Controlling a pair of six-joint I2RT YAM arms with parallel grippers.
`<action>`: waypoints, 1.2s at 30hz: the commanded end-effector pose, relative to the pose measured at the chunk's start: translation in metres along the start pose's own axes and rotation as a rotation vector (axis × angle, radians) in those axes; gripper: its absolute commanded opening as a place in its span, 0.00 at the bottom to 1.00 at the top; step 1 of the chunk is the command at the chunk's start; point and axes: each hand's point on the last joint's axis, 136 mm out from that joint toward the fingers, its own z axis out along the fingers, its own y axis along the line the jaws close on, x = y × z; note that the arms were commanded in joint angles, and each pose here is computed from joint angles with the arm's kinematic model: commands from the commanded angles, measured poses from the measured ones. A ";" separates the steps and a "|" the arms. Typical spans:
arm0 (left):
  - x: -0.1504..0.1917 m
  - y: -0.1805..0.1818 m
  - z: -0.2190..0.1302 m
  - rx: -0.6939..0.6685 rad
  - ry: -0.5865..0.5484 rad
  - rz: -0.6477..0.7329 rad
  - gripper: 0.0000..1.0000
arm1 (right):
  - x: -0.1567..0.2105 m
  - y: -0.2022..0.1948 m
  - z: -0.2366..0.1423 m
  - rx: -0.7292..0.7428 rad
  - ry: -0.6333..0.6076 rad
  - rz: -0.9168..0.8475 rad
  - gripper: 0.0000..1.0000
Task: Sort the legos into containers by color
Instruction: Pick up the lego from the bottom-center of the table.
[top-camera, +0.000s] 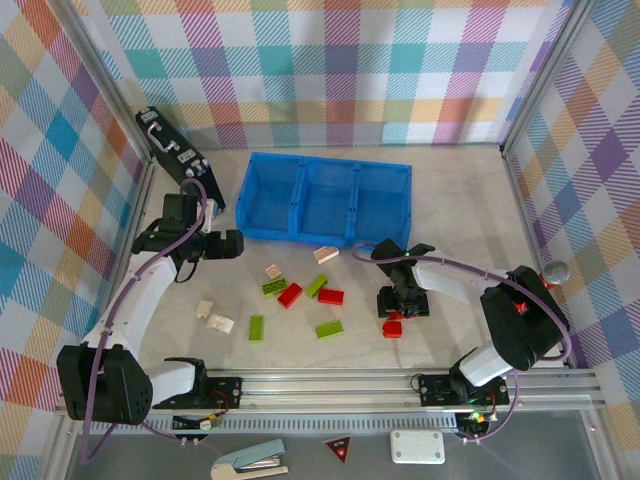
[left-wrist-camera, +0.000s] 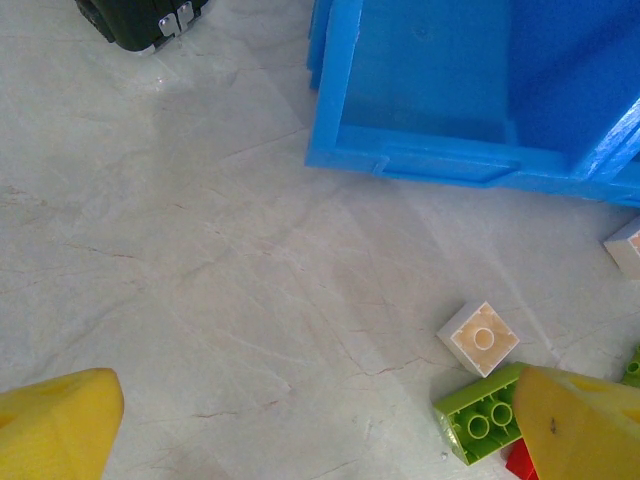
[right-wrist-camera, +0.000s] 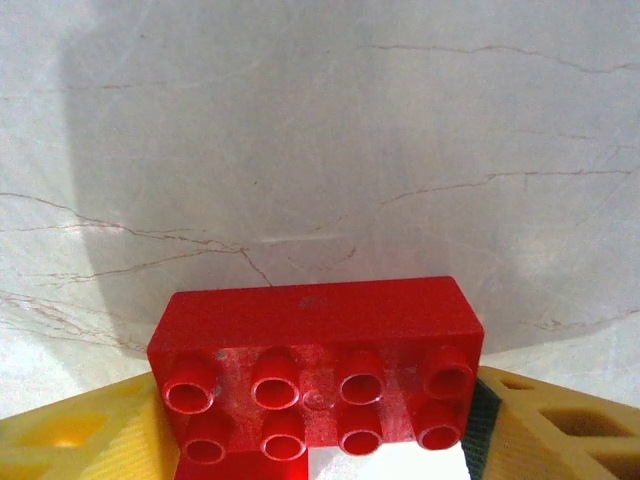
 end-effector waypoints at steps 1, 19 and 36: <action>-0.001 0.000 -0.002 0.005 -0.004 0.014 1.00 | 0.006 -0.002 -0.003 0.011 0.011 -0.002 0.70; -0.002 0.000 -0.005 0.003 -0.017 0.016 1.00 | -0.019 0.008 -0.047 0.000 -0.065 -0.010 0.68; -0.002 0.002 -0.007 -0.009 -0.025 0.018 1.00 | -0.123 0.044 -0.107 -0.061 -0.221 -0.057 0.67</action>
